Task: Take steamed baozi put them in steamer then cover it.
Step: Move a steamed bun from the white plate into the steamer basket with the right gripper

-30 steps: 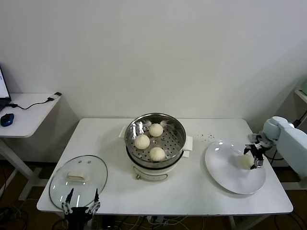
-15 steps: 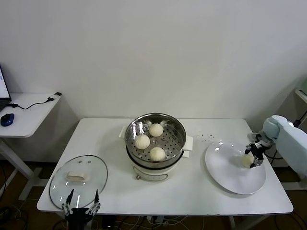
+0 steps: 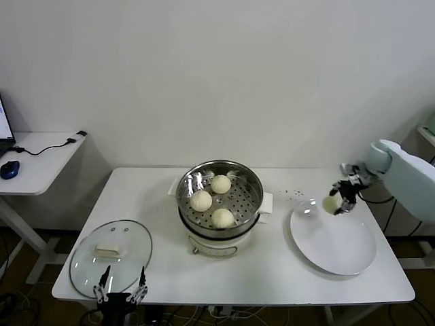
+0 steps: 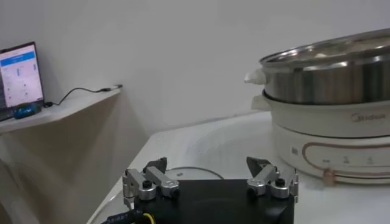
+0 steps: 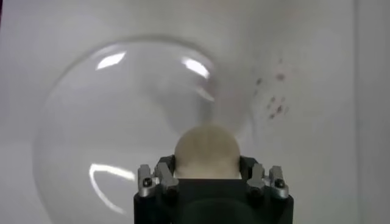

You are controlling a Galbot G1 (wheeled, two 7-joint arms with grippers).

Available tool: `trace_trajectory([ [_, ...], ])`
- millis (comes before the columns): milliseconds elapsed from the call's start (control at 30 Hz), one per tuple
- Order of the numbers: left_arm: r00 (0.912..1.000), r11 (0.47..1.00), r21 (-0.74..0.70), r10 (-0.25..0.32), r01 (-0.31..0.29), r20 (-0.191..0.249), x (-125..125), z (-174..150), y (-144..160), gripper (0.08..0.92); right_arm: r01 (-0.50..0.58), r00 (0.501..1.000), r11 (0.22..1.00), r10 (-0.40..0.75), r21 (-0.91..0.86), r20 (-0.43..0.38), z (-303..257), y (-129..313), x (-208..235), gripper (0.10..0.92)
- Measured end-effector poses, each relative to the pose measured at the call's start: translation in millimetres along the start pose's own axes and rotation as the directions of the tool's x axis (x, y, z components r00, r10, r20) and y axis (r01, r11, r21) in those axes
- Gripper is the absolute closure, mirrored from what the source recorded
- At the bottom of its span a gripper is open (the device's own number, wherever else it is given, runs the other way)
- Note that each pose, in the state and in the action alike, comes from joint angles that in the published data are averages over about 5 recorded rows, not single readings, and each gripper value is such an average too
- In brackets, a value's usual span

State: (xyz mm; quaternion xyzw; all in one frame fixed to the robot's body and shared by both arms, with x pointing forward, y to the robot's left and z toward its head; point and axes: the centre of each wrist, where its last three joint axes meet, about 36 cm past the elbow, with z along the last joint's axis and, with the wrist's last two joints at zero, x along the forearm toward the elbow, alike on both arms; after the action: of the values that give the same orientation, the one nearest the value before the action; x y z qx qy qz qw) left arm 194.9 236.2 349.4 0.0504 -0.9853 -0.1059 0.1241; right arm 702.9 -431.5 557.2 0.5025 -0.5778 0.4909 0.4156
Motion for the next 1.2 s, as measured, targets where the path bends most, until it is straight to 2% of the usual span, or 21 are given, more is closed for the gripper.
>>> trace_trajectory([
  [300,0.9993,1.000,0.005,0.021,-0.021,0.031,-3,-5,-4,0.177,-0.025,0.994,0.999,0.023,0.024,0.105,-112,-39,61,0.344],
  [567,0.9981,0.999,0.015,0.039,-0.039,0.048,-5,-7,-11,0.177,0.011,0.993,0.997,-0.019,0.072,0.118,-209,-55,88,0.344],
  [900,0.9984,0.999,0.020,0.042,-0.042,0.039,-4,-2,-8,0.177,0.074,0.996,0.987,-0.081,0.141,0.045,-293,-52,68,0.344],
  [1200,0.9985,0.999,0.025,0.040,-0.041,0.037,-5,-2,-8,0.177,0.124,0.992,0.977,-0.122,0.171,-0.022,-323,-41,25,0.344],
])
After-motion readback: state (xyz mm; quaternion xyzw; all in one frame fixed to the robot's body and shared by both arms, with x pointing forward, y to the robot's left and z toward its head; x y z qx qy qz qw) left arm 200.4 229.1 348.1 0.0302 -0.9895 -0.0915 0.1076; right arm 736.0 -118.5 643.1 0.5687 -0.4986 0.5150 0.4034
